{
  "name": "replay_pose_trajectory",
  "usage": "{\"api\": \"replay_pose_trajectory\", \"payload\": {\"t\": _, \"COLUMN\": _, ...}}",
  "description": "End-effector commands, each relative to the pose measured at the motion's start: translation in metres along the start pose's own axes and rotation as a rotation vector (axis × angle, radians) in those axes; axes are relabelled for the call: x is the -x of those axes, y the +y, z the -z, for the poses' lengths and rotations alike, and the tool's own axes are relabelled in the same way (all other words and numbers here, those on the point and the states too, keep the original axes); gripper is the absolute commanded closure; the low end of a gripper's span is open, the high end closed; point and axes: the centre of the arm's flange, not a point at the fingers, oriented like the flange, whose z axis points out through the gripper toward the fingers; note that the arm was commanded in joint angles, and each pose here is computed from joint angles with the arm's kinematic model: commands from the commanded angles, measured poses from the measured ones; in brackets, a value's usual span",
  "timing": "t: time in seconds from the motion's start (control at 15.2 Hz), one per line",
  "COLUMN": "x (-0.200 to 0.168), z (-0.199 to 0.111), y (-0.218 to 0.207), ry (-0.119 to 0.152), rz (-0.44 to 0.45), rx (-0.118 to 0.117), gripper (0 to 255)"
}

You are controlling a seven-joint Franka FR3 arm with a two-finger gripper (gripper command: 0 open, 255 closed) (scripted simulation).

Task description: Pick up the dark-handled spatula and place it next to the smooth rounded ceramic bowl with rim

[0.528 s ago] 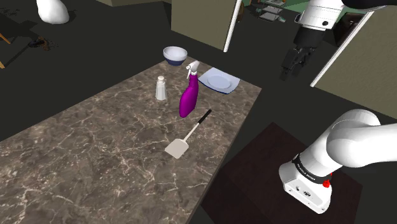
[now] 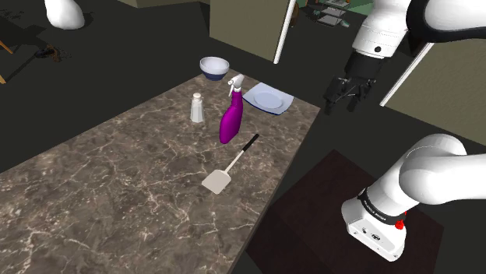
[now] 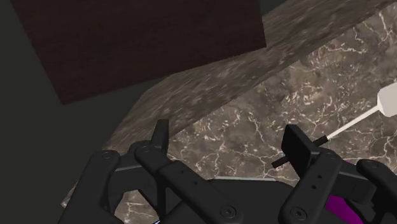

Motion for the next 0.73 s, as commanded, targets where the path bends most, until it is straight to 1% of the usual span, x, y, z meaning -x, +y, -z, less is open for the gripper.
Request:
{"api": "replay_pose_trajectory", "payload": {"t": 0.0, "x": 0.005, "z": -0.012, "y": -0.022, "ry": 0.015, "rz": -0.088, "rx": 0.000, "gripper": 0}}
{"api": "replay_pose_trajectory", "payload": {"t": 0.33, "x": 0.012, "z": -0.044, "y": -0.082, "ry": 0.052, "rz": -0.287, "rx": 0.006, "gripper": 0}}
{"api": "replay_pose_trajectory", "payload": {"t": 0.66, "x": 0.006, "z": -0.076, "y": -0.141, "ry": 0.089, "rz": -0.487, "rx": 0.011, "gripper": 0}}
